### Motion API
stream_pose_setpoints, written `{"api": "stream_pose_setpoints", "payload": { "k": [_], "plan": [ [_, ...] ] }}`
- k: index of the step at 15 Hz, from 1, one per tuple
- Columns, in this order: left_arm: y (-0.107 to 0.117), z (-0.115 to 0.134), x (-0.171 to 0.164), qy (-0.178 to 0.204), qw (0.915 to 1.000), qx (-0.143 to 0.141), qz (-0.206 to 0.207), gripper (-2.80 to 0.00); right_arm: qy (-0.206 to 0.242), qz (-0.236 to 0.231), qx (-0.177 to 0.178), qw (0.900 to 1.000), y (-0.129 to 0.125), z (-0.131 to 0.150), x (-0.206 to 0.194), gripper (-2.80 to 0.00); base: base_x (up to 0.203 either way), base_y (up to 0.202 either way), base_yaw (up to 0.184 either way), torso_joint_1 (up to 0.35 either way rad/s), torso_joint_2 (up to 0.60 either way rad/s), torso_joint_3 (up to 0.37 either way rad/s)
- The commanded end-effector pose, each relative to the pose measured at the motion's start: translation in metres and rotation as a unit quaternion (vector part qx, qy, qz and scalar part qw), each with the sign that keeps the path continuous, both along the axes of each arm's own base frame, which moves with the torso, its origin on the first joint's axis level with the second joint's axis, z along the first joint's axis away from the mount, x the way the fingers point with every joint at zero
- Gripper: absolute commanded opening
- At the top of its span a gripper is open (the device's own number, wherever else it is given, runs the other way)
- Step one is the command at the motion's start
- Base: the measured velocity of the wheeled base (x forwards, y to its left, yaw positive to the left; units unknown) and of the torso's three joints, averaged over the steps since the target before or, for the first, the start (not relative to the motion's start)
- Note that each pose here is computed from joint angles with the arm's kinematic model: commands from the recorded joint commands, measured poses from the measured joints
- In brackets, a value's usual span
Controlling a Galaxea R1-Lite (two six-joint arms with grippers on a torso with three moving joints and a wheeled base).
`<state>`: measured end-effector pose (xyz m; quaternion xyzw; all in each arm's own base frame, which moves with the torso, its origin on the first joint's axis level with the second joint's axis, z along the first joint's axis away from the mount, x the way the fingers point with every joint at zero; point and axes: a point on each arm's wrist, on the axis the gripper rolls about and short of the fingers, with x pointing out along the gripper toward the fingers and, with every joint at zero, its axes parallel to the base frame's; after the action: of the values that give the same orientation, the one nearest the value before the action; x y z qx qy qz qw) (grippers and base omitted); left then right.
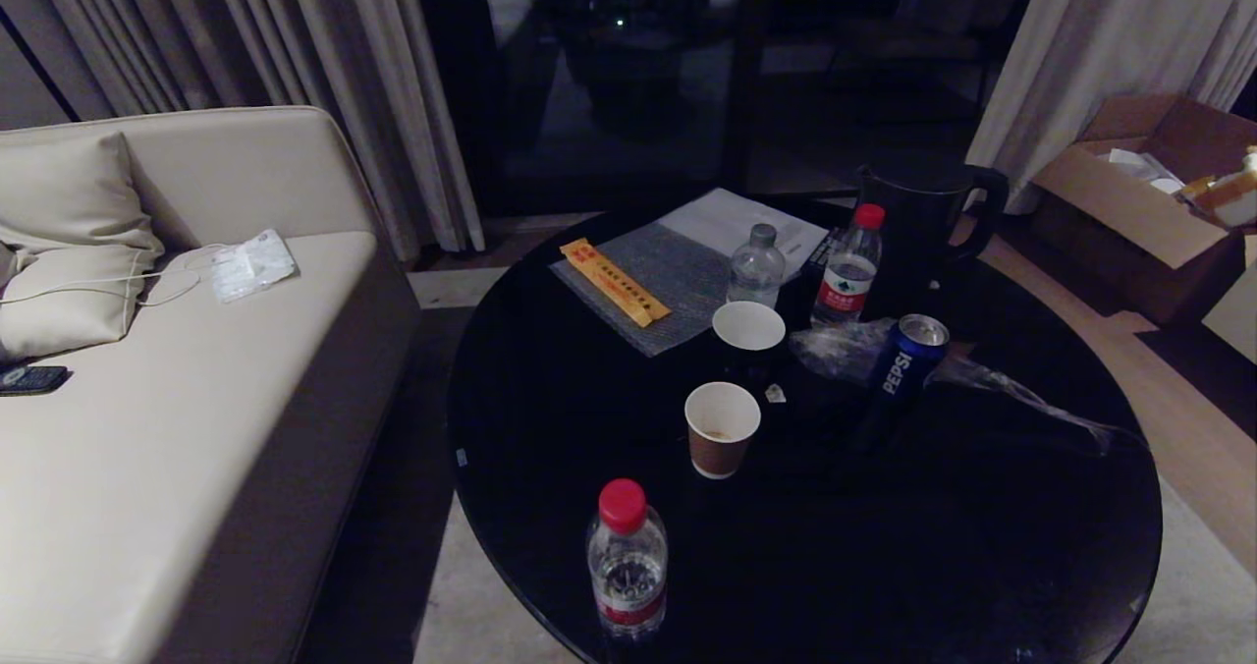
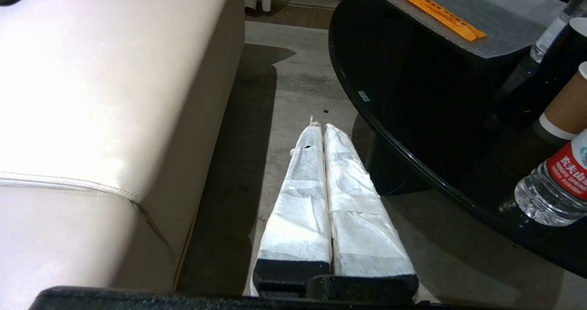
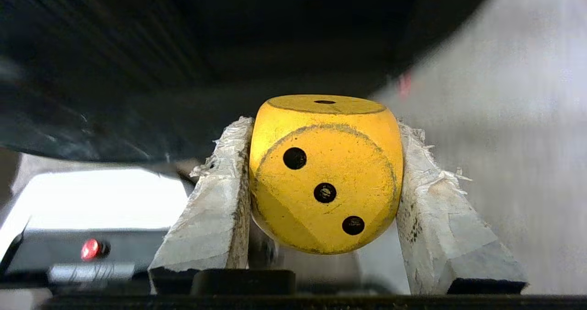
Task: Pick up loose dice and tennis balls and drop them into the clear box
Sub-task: Put the toys in the box
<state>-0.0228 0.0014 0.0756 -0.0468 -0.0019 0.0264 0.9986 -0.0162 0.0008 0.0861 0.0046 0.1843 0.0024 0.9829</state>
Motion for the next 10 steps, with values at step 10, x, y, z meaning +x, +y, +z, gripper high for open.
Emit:
{"api": "stream_pose_setpoints", "payload": {
  "k": [10],
  "plan": [
    [0.0000,-0.0004,0.0002,0.001,1.0000,-0.001,0.000,-2.80,-0.094,0.013,0.000,0.995,-0.0006,-0.0099,-0.0180,-2.80,0.000,0.000,0.000,0.000,0.00,0.000]
  ]
}}
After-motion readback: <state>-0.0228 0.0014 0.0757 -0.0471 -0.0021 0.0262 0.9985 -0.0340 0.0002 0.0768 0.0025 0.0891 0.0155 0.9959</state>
